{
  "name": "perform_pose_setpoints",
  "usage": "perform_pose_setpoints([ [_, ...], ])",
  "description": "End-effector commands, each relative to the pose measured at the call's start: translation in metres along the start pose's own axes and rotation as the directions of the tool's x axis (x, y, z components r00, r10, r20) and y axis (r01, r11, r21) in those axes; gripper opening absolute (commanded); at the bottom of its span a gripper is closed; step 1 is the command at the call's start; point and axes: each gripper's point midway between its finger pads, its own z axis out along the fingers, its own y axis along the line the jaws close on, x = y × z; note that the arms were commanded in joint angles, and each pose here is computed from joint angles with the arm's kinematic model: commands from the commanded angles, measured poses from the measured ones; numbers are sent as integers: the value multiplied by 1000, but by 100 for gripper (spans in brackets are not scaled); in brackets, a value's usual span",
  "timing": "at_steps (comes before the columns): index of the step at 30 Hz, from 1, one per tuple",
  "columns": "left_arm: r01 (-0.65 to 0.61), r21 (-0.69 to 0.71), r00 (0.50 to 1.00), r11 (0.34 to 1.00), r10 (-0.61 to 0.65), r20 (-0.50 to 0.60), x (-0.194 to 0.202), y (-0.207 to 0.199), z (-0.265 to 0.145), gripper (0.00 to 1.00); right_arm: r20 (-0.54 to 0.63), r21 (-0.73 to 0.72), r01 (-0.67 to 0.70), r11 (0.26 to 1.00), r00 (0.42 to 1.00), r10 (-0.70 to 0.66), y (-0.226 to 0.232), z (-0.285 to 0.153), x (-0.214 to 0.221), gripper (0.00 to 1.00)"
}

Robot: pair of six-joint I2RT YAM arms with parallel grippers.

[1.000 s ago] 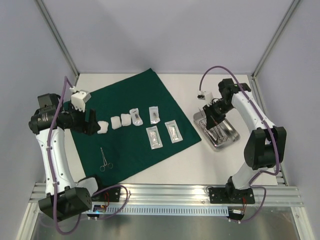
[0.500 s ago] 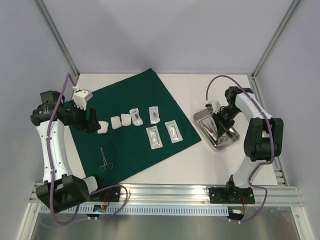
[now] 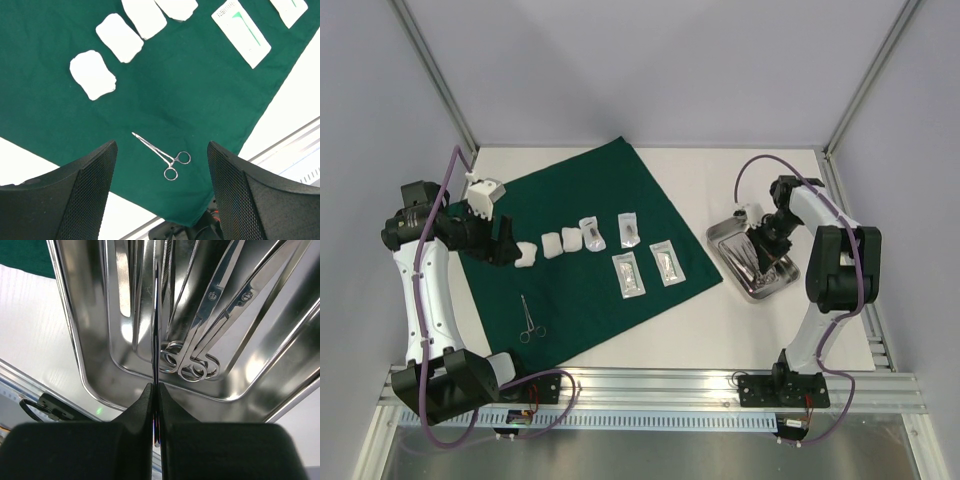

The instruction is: Prepare the surgical pack

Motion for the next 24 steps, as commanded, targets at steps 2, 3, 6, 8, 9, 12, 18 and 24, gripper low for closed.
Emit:
perform_pose_setpoints([
  [2, -48, -6, 998, 999, 48, 34, -11, 2, -3, 81, -1, 42, -5, 999, 1000, 5, -10, 3, -4, 1],
  [3, -50, -9, 998, 999, 50, 35, -11, 3, -3, 81, -6, 37, -14, 999, 1000, 15, -11, 6, -4, 0],
  [6, -55, -15, 998, 998, 55, 38, -13, 4, -5, 80, -29, 39, -18, 999, 999, 20, -12, 13, -6, 0],
  [8, -56, -19, 998, 998, 57, 40, -14, 4, -5, 80, -39, 32, -17, 999, 999, 18, -11, 15, -5, 0],
  [9, -54, -20, 998, 998, 55, 41, -15, 5, -6, 80, -40, 33, -20, 999, 999, 21, -12, 15, -5, 0],
  [12, -52, -22, 998, 998, 53, 44, -15, 5, -5, 80, -39, 32, -18, 999, 999, 20, -11, 16, -5, 0],
  [18, -58, -29, 997, 998, 60, 43, -16, 7, -5, 80, -51, 10, -23, 1000, 998, 24, -9, 21, -3, 2],
  [24, -50, -26, 998, 998, 51, 38, -16, 8, -5, 80, -18, -89, -7, 996, 1000, 5, 8, 18, -10, 2],
])
